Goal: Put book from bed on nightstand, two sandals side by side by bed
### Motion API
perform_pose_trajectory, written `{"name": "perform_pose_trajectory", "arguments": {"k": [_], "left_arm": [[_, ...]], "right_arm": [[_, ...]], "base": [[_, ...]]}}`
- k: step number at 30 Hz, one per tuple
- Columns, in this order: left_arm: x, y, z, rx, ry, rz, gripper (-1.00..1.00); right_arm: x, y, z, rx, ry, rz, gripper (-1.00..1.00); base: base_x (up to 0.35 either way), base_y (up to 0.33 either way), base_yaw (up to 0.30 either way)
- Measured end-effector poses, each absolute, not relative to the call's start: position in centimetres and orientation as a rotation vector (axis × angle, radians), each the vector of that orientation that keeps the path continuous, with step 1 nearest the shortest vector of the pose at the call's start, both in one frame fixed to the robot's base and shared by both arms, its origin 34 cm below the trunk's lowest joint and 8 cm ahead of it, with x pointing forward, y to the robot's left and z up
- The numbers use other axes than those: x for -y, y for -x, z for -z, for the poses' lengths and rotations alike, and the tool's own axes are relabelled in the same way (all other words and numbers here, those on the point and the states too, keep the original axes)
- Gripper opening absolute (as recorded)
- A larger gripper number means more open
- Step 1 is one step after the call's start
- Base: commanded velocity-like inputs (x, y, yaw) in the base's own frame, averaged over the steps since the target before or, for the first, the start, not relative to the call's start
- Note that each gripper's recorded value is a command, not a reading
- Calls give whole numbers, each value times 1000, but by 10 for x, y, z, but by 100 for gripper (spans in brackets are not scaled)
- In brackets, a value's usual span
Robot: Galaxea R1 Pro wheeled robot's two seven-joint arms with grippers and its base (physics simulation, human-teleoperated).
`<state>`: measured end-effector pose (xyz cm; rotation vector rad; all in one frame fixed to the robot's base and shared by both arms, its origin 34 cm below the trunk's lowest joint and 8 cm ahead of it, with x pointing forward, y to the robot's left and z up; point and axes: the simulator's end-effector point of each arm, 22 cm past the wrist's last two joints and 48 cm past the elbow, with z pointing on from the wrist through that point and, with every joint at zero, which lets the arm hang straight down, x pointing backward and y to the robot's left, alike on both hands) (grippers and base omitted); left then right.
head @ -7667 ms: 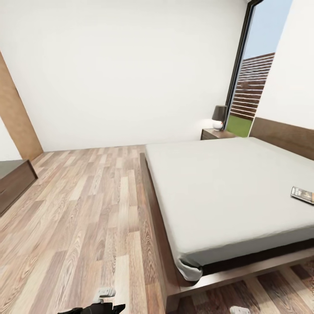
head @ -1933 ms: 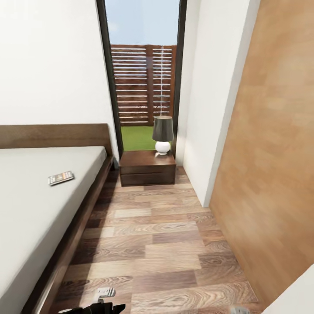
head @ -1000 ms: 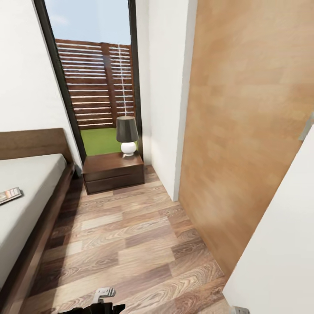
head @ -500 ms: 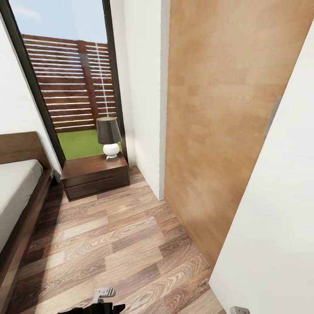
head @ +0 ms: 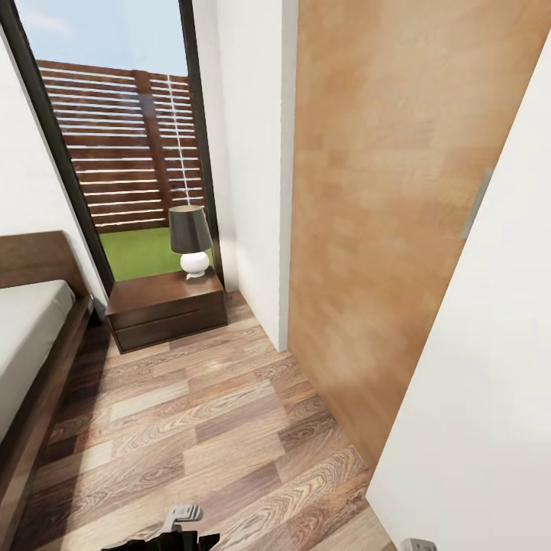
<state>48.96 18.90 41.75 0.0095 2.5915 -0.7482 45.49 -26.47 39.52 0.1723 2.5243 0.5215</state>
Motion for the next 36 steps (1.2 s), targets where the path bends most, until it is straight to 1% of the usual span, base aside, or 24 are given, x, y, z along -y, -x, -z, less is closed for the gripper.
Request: {"name": "perform_pose_trajectory", "arguments": {"k": [2, 4, 8, 17, 26, 31, 34, 36], "left_arm": [[-189, -490, -417, -2592, -9, 748, 100], [-189, -490, -417, -2592, -9, 747, 100], [-189, -490, -417, -2592, -9, 748, 100], [-189, -490, -417, -2591, -10, 746, 100], [-190, -489, -416, -2597, -13, 737, 100], [-204, -490, -408, -2626, 1, 641, 100], [-221, -488, -398, -2660, 27, 524, 100], [-224, -483, -395, -2674, 33, 508, 100]], "right_arm": [[254, -454, -395, -2524, -169, -539, 100], [226, -452, -394, -2525, -157, -585, 100], [216, -448, -392, -2544, -110, -586, 100], [229, -443, -381, -2594, -63, -467, 100], [230, -444, -381, -2594, -64, -461, 100], [231, -444, -381, -2593, -69, -459, 100], [232, -444, -381, -2593, -71, -457, 100], [232, -444, -381, -2593, -72, -458, 100]], "base": [[0, 0, 0], [0, 0, 0], [0, 0, 0], [0, 0, 0], [0, 0, 0], [0, 0, 0], [0, 0, 0], [0, 0, 0]]}}
